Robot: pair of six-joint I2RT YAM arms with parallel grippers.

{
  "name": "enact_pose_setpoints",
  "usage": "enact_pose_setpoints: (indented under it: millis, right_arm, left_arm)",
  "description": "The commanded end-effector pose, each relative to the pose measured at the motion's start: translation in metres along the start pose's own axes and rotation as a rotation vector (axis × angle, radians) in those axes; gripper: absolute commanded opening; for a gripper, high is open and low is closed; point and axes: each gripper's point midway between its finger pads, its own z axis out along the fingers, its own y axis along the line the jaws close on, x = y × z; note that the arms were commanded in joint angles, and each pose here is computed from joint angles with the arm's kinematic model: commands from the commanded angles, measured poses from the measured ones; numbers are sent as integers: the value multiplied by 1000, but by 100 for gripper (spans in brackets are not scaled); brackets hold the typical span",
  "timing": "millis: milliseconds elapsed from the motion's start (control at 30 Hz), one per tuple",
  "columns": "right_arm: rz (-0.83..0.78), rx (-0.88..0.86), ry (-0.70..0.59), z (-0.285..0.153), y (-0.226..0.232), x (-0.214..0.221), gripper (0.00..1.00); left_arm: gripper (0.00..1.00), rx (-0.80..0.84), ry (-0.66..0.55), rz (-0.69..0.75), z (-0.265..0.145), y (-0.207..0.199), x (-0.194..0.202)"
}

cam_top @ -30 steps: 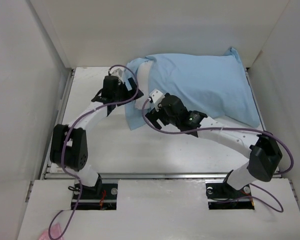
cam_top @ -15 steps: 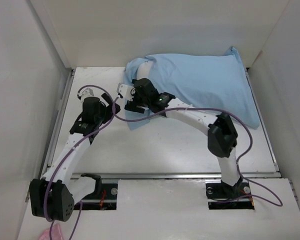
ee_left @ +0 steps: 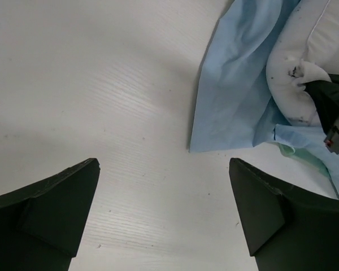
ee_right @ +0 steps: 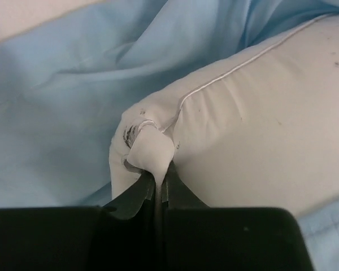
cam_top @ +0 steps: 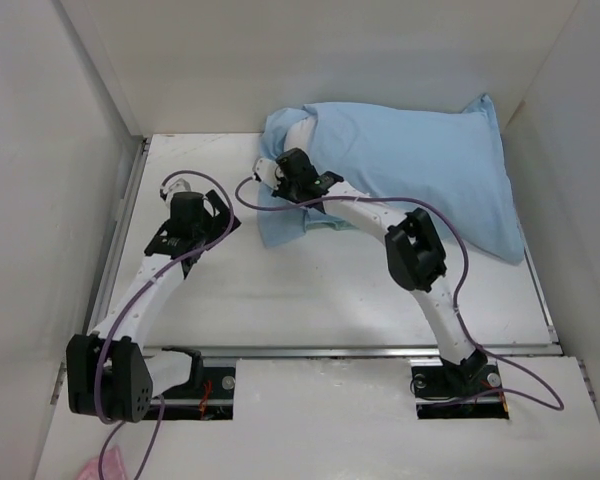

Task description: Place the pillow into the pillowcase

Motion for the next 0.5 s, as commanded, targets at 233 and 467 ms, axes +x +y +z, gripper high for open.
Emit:
enact_pose_setpoints:
  millis: [233,467]
  right_arm:
    - [426,94,-534,-178,-90,-113,0]
    - [592,119,-534,-196,-105,-105,0]
  left_arm:
    - [88,357,16,118,22,-104,-15]
    - [81,486,95,85,46,-155,6]
